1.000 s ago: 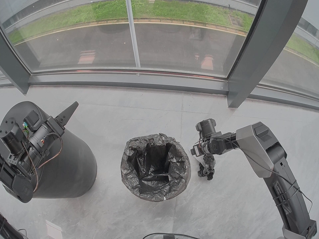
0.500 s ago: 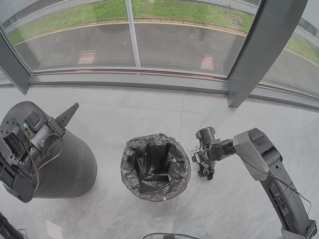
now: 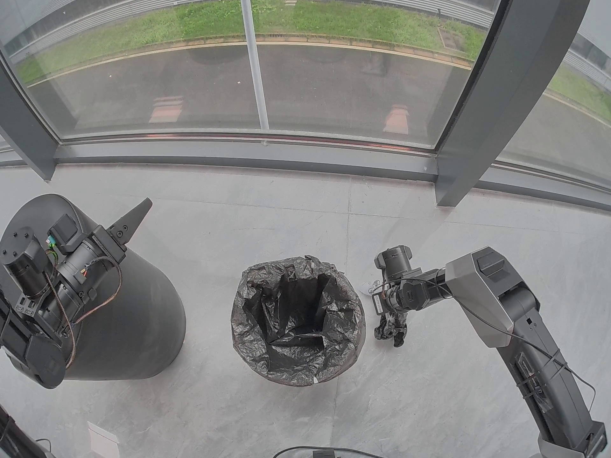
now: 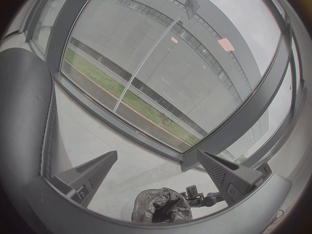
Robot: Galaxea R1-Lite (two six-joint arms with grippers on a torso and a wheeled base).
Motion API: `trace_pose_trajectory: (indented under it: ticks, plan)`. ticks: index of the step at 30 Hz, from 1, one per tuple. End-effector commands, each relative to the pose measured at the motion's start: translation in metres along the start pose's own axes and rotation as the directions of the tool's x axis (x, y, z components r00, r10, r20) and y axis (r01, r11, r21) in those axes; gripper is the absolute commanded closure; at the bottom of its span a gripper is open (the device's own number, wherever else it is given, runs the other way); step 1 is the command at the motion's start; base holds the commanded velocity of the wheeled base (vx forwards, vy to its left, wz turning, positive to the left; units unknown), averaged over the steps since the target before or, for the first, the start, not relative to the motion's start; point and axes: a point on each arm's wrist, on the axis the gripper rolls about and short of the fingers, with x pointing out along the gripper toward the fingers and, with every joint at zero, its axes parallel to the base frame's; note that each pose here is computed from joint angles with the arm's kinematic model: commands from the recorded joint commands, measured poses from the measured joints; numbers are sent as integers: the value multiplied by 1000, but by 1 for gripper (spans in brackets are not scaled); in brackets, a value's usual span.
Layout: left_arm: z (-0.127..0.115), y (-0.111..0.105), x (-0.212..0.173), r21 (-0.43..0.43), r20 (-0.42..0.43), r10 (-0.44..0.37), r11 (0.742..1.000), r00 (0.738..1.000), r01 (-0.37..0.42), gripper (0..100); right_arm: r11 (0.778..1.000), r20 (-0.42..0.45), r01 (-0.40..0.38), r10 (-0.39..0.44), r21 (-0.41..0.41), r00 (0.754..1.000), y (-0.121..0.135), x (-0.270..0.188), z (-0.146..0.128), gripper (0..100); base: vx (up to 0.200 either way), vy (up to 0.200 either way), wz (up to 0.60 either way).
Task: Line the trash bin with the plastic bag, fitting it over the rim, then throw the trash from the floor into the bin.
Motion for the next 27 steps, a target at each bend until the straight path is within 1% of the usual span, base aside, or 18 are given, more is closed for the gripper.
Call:
trace_pose_trajectory:
  ticks: [1,3,7,9,13,16,17,19,21,23,26,27]
  plan:
    - [-1,1,0,-2,-3,2,1000,1000,-2,0,1000,5,0,0,1,1000,1,-2,2,100,0,0,0]
    - [-1,1,0,-2,-3,2,1000,1000,-2,0,1000,9,0,0,2,1000,0,-4,4,100,0,0,0]
    - [-1,1,0,-2,-3,2,1000,1000,-2,0,1000,37,1,-1,20,999,-3,-16,18,100,0,0,0]
    - [-1,1,0,-3,-3,2,1000,1000,-2,0,998,97,-8,2,56,995,-8,-40,41,100,0,0,0]
    - [0,-1,-1,-1,1,-3,1000,1000,3,0,996,199,-4,-13,85,980,-22,-91,83,100,0,0,0]
    - [1,-2,-2,0,3,-4,1000,1000,4,0,995,243,-5,-20,103,970,-36,-136,108,100,0,0,0]
    - [1,-2,-2,0,3,-4,1000,1000,4,0,995,243,-5,-20,103,970,-36,-136,108,100,0,0,0]
    - [2,-2,-3,1,6,-6,1000,1000,6,0,992,295,-15,-23,126,955,-48,-179,127,100,0,0,0]
    - [2,-3,-3,0,7,-7,1000,1000,7,0,989,371,-36,-21,146,929,-56,-221,144,100,0,0,0]
    - [2,-3,-3,1,7,-7,1000,1000,7,0,987,433,-68,-1,143,901,-52,-258,154,100,0,0,0]
    - [1,-2,-3,0,3,-4,1000,1000,4,0,986,446,-121,58,115,893,-31,-298,144,100,0,0,0]
    - [1,-2,-3,-1,2,-3,1000,1000,3,0,986,446,-139,82,96,891,-20,-312,138,100,0,0,0]
